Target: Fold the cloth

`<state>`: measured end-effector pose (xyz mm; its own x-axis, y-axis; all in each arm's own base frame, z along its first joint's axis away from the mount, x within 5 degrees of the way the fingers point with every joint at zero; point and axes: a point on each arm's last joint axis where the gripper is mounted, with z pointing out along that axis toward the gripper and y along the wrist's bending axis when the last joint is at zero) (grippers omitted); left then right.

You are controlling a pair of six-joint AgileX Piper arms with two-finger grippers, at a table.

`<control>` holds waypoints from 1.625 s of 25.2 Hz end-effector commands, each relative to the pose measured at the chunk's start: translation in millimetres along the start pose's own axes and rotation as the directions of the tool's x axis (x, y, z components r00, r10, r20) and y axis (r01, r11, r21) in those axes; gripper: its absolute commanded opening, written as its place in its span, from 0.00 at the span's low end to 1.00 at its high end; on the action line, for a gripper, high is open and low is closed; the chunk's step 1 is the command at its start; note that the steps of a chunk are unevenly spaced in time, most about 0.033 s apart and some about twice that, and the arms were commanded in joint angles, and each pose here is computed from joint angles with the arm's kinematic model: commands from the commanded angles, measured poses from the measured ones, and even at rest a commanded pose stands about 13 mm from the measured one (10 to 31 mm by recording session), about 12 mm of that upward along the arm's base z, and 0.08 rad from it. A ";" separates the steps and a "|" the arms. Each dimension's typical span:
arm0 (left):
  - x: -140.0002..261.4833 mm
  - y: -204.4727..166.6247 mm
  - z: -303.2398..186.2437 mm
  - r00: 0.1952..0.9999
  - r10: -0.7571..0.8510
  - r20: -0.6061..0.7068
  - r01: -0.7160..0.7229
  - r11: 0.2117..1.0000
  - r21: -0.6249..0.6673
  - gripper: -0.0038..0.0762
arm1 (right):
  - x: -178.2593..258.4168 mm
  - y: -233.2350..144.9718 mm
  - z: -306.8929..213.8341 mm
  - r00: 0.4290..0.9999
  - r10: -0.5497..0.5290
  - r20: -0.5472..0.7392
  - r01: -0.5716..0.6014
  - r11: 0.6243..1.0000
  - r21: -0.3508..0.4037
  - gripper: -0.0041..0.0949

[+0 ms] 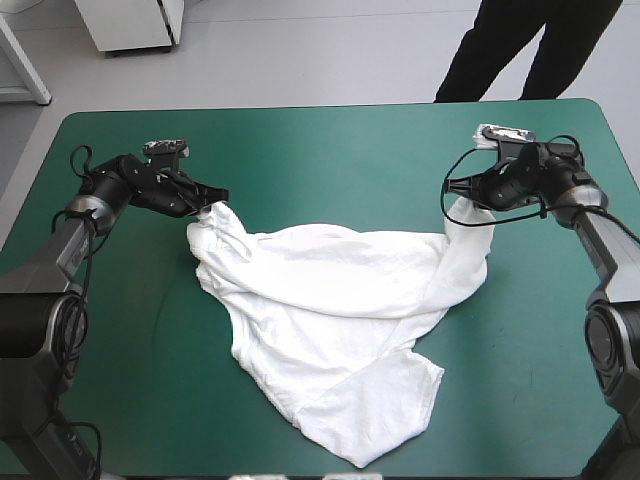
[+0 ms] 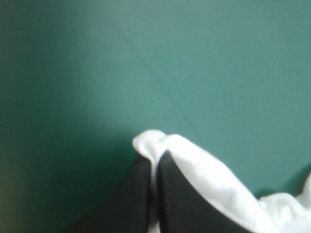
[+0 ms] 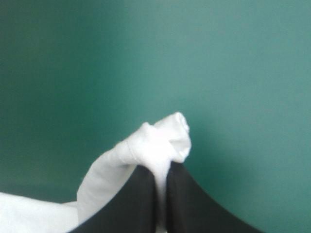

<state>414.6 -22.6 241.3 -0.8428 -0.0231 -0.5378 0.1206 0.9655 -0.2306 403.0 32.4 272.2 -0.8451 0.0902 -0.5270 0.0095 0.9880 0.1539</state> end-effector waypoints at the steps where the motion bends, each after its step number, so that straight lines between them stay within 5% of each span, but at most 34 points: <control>1: -17.0 -3.4 -15.9 0.992 0.018 0.127 -0.015 1.000 -0.022 0.04 | -20.0 2.6 -20.0 0.994 0.001 0.112 0.000 1.000 -0.013 0.05; 4: -18.5 1.0 -9.6 0.989 0.021 0.147 -0.015 0.999 -0.042 0.05 | -19.7 2.4 -18.1 0.995 -0.003 0.099 0.004 1.000 -0.012 0.16; 7: -22.5 0.2 -11.1 0.985 0.076 0.156 -0.070 0.996 -0.047 0.18 | -18.4 2.5 -18.9 0.996 -0.003 0.086 0.004 1.000 -0.012 0.37; 11: -35.3 -6.5 -24.2 0.981 0.107 0.161 -0.105 0.994 -0.021 0.56 | -19.6 4.2 -25.7 0.999 -0.005 0.043 0.006 1.000 -0.015 0.65; 13: -42.8 -10.8 -33.9 0.981 0.119 0.155 -0.120 0.993 -0.005 0.74 | -22.8 5.8 -34.3 0.999 -0.007 0.041 0.008 1.000 -0.018 0.67; 15: -51.1 -16.2 -46.6 0.979 0.143 0.143 -0.146 0.989 0.011 0.81 | -26.4 7.5 -45.2 0.999 -0.010 0.050 0.012 1.000 -0.022 0.66; 21: -56.1 -16.4 -87.0 0.990 0.132 -0.052 -0.136 0.987 -0.085 0.67 | -18.1 14.6 -115.6 0.999 -0.031 0.041 0.033 0.999 -0.034 0.59; 25: -48.0 -19.7 -95.4 0.988 0.082 -0.129 -0.093 0.993 -0.079 0.65 | -8.7 17.9 -159.9 0.995 -0.038 0.093 0.042 0.998 -0.042 0.58; 41: -30.0 -20.0 -1.1 0.936 0.065 -0.347 -0.124 0.981 -0.152 0.59 | -3.8 18.8 -176.5 0.993 -0.039 0.113 0.044 0.998 -0.044 0.56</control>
<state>439.3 -40.1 237.6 -0.9747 0.1430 -0.1720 0.1539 0.9867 -0.0517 321.2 30.7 400.6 -0.8410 0.0525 -0.5385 -0.0426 0.9858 0.1627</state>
